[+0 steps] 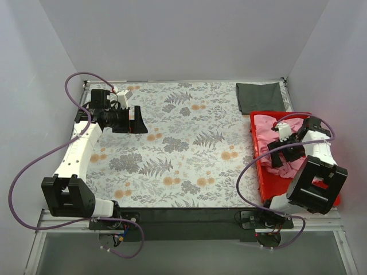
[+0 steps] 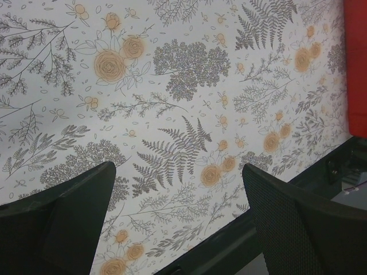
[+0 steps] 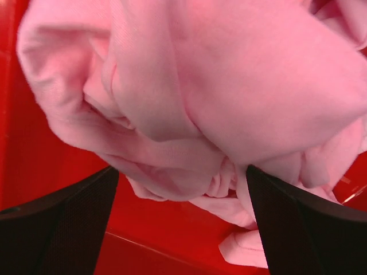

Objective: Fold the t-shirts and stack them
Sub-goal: Grab the tshirt from the pile

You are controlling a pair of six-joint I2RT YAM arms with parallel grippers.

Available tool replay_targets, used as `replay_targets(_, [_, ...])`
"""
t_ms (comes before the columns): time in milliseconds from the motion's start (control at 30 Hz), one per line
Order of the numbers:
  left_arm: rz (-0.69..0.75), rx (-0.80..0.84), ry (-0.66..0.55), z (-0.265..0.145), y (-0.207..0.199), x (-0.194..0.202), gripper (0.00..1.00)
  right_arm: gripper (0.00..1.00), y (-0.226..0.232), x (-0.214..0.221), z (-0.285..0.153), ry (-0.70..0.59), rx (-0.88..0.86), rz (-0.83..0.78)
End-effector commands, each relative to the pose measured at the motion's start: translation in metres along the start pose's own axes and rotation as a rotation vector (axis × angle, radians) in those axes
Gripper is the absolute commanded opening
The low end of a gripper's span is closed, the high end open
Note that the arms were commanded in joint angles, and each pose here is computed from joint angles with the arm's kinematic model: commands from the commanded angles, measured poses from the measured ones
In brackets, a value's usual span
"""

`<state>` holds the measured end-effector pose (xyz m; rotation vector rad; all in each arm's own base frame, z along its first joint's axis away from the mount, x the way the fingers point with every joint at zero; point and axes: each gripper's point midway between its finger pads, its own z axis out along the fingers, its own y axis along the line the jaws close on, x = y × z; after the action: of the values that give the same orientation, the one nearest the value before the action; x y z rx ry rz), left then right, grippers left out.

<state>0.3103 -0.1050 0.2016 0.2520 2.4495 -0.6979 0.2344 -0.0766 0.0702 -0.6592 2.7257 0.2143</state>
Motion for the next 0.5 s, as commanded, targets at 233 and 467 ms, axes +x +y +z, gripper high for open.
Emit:
replay_targets(233, [0.029, 0.009, -0.012, -0.002, -0.001, -0.006, 0.93, 0.86, -0.014, 0.041, 0.047, 0.099, 0.068, -0.045])
replay_targets(467, [0.032, 0.033, -0.009, -0.003, -0.006, -0.006, 0.93, 0.02, -0.006, 0.017, -0.014, 0.022, 0.119, -0.100])
